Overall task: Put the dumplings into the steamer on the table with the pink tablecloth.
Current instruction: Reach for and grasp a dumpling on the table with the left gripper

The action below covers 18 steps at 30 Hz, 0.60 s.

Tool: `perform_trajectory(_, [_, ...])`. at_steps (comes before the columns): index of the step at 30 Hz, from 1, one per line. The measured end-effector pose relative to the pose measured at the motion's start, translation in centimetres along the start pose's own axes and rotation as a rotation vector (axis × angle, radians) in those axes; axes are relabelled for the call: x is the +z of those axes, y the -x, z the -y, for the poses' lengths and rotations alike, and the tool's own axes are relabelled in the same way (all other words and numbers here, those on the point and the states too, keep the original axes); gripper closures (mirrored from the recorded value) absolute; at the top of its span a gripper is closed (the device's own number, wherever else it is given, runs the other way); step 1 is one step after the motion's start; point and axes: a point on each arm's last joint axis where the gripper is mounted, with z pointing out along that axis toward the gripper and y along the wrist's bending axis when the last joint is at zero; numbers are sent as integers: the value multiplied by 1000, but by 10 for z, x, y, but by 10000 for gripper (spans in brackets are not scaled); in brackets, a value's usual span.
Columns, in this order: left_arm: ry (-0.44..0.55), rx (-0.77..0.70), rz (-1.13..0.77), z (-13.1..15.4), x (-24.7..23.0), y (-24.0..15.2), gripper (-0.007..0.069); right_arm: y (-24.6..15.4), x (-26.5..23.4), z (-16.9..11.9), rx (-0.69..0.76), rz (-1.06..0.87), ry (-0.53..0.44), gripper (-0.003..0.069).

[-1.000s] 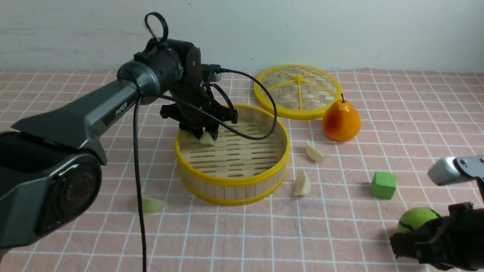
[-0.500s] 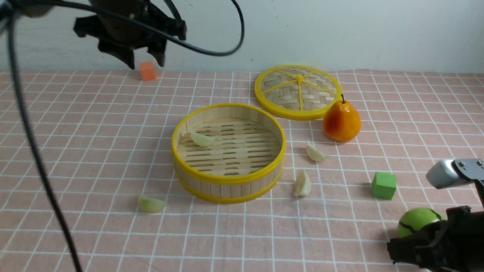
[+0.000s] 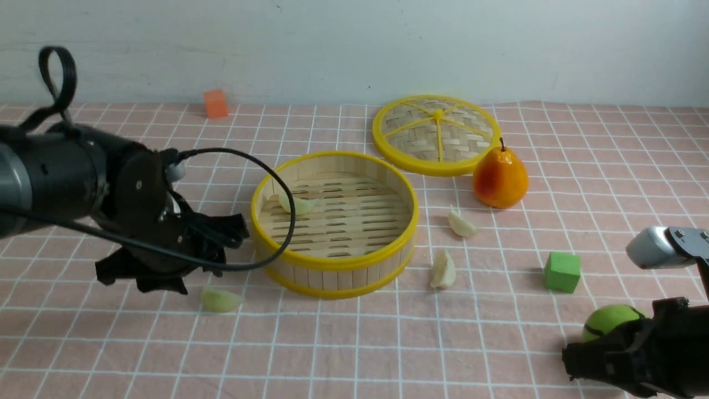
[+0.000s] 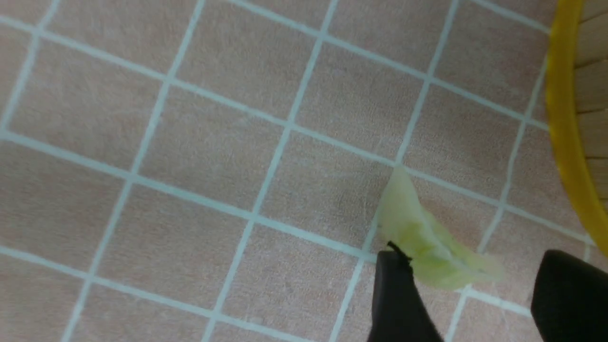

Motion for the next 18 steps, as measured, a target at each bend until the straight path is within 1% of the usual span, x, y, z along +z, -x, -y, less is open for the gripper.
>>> perform_trajectory(4, [-11,-15,1,0,24,-4,200,0,0,0,6,4,3,627])
perform_trajectory(8, [2,-17,-16,-1,36,-6,197,1,0,-1,17,10,12,627])
perform_trajectory(10, [9,-15,-27,-2,43,-8,211,1,0,-1,19,10,16,627])
perform_trajectory(12, [9,-13,-28,-2,45,-9,251,1,0,-2,20,9,18,626])
perform_trajectory(14, [12,-1,-31,-2,44,-9,327,1,0,-2,20,9,19,625])
perform_trajectory(16, [19,34,-37,-1,39,-6,447,1,0,-2,20,9,19,625])
perform_trajectory(17, [20,66,-35,2,31,-3,469,1,0,-2,21,8,21,625])
perform_trajectory(18, [18,79,-31,2,29,-1,468,1,0,-2,21,8,21,625])
